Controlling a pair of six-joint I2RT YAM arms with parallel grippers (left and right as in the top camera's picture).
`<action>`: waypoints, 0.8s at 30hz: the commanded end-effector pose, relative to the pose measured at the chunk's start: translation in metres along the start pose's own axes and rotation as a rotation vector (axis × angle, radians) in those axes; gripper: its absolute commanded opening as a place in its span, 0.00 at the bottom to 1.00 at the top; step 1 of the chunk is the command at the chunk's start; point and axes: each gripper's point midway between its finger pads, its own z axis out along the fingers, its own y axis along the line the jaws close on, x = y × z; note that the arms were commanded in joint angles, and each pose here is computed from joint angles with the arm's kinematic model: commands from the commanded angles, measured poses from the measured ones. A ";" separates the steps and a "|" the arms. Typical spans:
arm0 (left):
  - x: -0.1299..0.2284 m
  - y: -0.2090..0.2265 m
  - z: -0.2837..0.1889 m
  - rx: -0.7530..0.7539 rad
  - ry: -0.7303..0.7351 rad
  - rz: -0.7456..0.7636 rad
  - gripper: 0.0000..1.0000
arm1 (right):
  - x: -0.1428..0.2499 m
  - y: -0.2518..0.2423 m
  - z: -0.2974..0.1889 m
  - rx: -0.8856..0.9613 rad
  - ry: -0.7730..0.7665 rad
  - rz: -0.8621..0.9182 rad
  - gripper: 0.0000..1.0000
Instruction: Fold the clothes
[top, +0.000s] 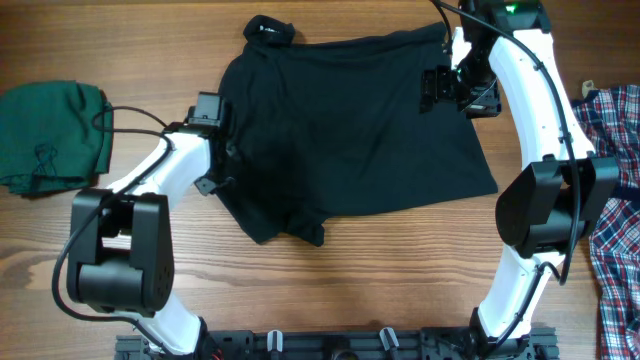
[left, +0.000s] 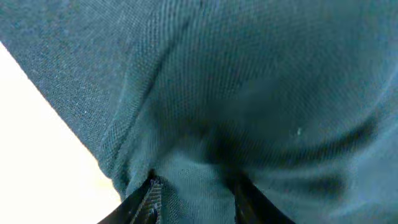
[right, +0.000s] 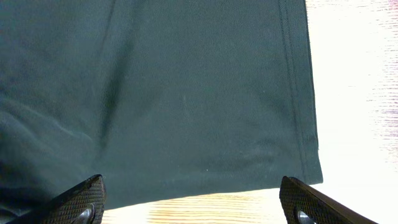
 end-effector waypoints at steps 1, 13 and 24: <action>-0.028 0.004 0.006 0.032 -0.065 0.063 0.39 | 0.003 -0.001 0.010 0.004 0.028 -0.019 0.90; -0.100 -0.024 -0.015 0.138 -0.331 0.241 0.41 | 0.006 -0.014 0.038 0.067 0.042 -0.017 0.90; -0.047 -0.050 -0.129 0.139 -0.028 0.130 0.40 | -0.001 -0.030 0.037 0.111 0.016 -0.034 0.98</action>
